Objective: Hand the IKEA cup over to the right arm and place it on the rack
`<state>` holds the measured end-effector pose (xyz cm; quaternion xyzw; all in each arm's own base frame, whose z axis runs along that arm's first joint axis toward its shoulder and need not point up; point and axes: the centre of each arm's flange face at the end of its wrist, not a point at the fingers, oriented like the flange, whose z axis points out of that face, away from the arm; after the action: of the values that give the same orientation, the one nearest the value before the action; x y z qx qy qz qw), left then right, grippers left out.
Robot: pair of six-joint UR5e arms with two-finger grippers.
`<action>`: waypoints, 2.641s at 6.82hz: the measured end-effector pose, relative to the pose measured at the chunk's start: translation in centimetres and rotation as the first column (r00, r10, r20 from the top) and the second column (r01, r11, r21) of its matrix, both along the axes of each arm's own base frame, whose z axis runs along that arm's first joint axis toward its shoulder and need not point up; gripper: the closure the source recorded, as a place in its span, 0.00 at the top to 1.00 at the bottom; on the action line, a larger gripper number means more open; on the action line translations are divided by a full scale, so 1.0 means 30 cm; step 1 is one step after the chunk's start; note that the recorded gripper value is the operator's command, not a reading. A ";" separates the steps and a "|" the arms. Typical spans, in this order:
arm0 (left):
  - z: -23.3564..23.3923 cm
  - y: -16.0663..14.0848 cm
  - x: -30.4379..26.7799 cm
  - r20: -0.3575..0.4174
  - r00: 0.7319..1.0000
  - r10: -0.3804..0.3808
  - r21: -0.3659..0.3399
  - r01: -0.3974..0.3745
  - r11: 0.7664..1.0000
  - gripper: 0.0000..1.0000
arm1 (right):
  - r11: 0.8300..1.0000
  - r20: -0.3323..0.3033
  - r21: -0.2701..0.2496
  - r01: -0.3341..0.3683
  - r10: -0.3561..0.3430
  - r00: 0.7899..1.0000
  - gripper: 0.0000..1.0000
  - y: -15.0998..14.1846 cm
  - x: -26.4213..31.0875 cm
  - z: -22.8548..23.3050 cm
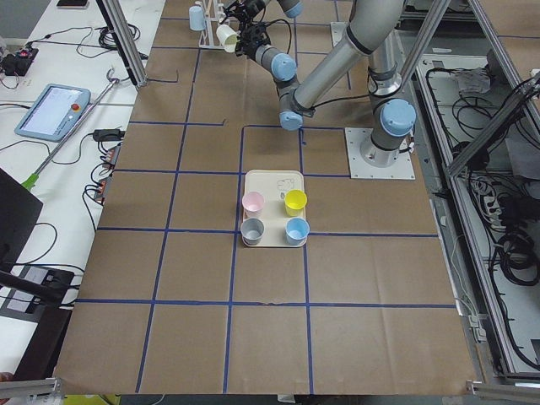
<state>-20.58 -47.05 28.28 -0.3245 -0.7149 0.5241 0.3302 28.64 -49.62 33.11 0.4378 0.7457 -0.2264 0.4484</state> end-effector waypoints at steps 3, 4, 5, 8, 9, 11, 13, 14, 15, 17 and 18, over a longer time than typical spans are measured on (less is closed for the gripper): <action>0.002 0.001 0.000 -0.003 1.000 0.001 0.003 -0.001 1.000 0.01 | 1.000 -0.002 0.001 -0.009 0.009 1.000 0.99 -0.029 0.033 -0.004; 0.002 0.001 0.000 -0.003 1.000 0.001 0.004 -0.001 1.000 0.01 | 1.000 -0.002 0.000 -0.014 0.014 1.000 0.99 -0.044 0.046 -0.007; 0.002 0.002 0.000 -0.003 1.000 0.001 0.004 -0.001 1.000 0.01 | 1.000 -0.003 0.000 -0.020 0.020 1.000 0.98 -0.057 0.061 -0.014; 0.002 0.003 -0.002 -0.005 1.000 0.001 0.006 -0.001 1.000 0.02 | 0.999 -0.014 0.011 -0.033 0.034 0.999 0.41 -0.070 0.077 -0.029; 0.002 0.003 -0.002 -0.005 1.000 0.001 0.006 -0.001 1.000 0.08 | 0.999 -0.022 0.017 -0.043 0.043 0.999 0.27 -0.070 0.079 -0.034; 0.002 0.004 -0.003 -0.005 1.000 0.000 0.007 0.000 1.000 0.21 | 0.997 -0.063 -0.005 -0.078 0.078 0.995 0.20 -0.070 0.080 -0.033; 0.006 0.002 -0.001 -0.004 1.000 0.005 0.003 -0.005 1.000 0.41 | 0.996 -0.075 -0.013 -0.090 0.089 0.993 0.20 -0.068 0.082 -0.029; 0.008 0.000 0.001 0.002 1.000 0.018 -0.003 -0.018 1.000 0.50 | 0.996 -0.075 -0.015 -0.091 0.090 0.993 0.19 -0.067 0.082 -0.026; 0.010 -0.002 0.004 0.008 1.000 0.030 -0.010 -0.030 1.000 0.63 | 0.996 -0.075 -0.016 -0.092 0.090 0.993 0.19 -0.066 0.083 -0.023; 0.016 -0.003 0.009 0.010 0.999 0.039 -0.017 -0.039 0.999 0.96 | 0.996 -0.075 -0.017 -0.092 0.091 0.993 0.17 -0.066 0.083 -0.021; 0.019 -0.005 0.018 0.010 0.999 0.044 -0.019 -0.044 0.999 0.98 | 0.996 -0.075 -0.017 -0.092 0.090 0.993 0.17 -0.066 0.083 -0.021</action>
<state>-20.05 -47.21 28.85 -0.3145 -0.7185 0.5362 0.3120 31.15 -51.60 32.48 0.3900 0.7785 -0.2294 0.4349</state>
